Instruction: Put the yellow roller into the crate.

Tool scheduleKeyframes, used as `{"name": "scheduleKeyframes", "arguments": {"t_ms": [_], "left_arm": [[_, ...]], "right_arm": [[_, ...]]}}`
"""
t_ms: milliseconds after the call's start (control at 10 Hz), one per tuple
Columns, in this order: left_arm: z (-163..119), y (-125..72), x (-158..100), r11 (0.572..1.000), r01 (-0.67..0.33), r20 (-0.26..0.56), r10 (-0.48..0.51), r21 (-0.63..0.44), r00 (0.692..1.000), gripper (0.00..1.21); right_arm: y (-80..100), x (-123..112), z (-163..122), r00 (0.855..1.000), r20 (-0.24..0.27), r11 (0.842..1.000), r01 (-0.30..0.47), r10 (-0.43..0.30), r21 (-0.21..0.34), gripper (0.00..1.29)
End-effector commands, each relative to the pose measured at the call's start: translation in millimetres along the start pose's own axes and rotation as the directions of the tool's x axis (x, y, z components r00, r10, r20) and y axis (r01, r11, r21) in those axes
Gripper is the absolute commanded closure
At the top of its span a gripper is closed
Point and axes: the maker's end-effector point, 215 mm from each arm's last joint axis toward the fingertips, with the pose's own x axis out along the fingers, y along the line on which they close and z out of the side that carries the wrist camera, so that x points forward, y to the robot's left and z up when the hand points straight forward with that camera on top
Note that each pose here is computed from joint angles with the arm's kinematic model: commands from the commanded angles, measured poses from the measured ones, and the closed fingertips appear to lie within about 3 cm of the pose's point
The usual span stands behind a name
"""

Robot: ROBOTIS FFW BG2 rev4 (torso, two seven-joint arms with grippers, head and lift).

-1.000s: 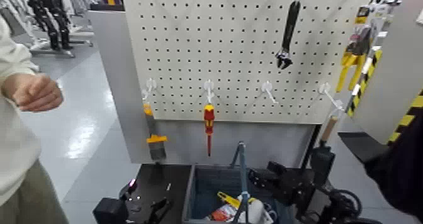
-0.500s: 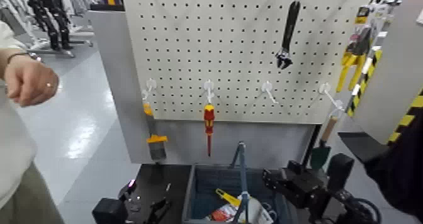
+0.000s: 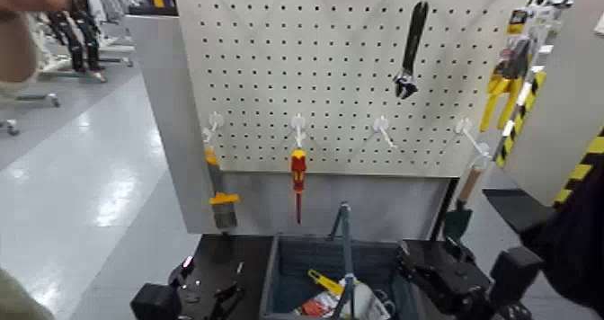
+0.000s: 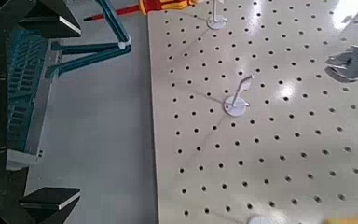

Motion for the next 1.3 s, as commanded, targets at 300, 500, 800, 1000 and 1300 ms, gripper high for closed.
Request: {"name": "scheduleKeyframes", "arguments": {"t_ms": [300, 500, 800, 1000, 1300], "left_arm": [[0, 1.2, -2, 1.0, -0.003, 0.0, 0.003, -0.001, 1.0, 0.2], [-1, 2.4, -2, 1.0, -0.004, -0.002, 0.004, 0.001, 1.0, 0.2], [-1, 2.9, -2, 1.0, -0.006, -0.001, 0.006, 0.0, 1.0, 0.2], [-1, 3.3, -2, 1.0, -0.005, -0.001, 0.005, 0.001, 1.0, 0.2], [0, 2.7, -1, 1.0, -0.004, -0.002, 0.004, 0.002, 1.0, 0.2]], "right_arm": [[2.9, -29, -1, 0.991, 0.059, 0.992, 0.12, -0.117, -0.049, 0.11], [3.3, -37, -8, 0.989, 0.058, 0.988, 0.142, -0.139, -0.053, 0.11], [2.5, -52, -15, 0.979, 0.073, 0.979, 0.196, -0.192, -0.059, 0.12], [1.7, -56, -14, 0.976, 0.082, 0.975, 0.209, -0.203, -0.07, 0.12], [2.7, -63, -13, 0.972, 0.093, 0.969, 0.226, -0.217, -0.098, 0.12]]}}
